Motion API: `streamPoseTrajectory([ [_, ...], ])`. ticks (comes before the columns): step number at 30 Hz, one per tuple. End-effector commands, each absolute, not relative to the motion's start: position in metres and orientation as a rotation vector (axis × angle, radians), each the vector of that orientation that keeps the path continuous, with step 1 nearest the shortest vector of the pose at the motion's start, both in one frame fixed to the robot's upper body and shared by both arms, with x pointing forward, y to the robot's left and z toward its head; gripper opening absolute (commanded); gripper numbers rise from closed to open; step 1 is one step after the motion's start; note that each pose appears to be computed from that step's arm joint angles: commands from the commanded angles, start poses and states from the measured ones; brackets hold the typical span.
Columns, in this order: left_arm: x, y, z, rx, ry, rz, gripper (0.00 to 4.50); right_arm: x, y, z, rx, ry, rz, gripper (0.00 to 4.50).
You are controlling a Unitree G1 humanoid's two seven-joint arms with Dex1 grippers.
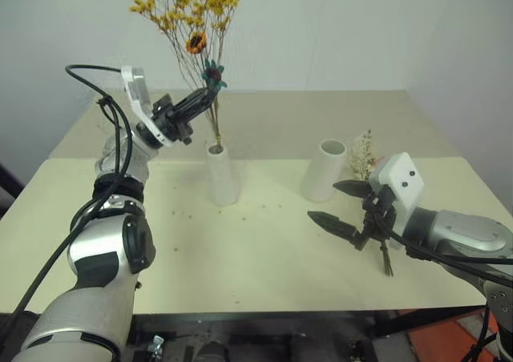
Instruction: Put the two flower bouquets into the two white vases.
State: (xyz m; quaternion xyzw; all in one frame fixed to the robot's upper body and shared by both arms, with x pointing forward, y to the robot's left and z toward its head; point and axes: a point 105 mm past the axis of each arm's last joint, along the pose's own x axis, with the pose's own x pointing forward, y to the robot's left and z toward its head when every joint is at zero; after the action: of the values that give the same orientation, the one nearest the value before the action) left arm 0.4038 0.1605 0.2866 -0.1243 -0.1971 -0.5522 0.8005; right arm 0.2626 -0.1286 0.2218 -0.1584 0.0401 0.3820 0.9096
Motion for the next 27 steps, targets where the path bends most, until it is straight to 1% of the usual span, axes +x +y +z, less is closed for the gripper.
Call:
streamPoseTrajectory([
  [1, 0.399, 0.169, 0.291, -0.216, -0.447, -1.192, 0.01, 0.260, -0.129, 0.233, -0.353, 0.022, 0.777, 4.50],
  [10, 0.401, 0.171, 0.291, -0.228, -0.520, -1.135, 0.01, 0.260, -0.129, 0.234, -0.352, 0.020, 0.780, 4.50],
  [16, 0.404, 0.166, 0.283, -0.234, -0.506, -1.123, 0.01, 0.260, -0.131, 0.233, -0.356, 0.024, 0.772, 4.50],
  [24, 0.398, 0.168, 0.271, -0.228, -0.479, -1.175, 0.01, 0.260, -0.133, 0.232, -0.358, 0.032, 0.766, 4.50],
  [27, 0.396, 0.170, 0.268, -0.216, -0.470, -1.187, 0.63, 0.260, -0.133, 0.232, -0.358, 0.033, 0.768, 4.50],
])
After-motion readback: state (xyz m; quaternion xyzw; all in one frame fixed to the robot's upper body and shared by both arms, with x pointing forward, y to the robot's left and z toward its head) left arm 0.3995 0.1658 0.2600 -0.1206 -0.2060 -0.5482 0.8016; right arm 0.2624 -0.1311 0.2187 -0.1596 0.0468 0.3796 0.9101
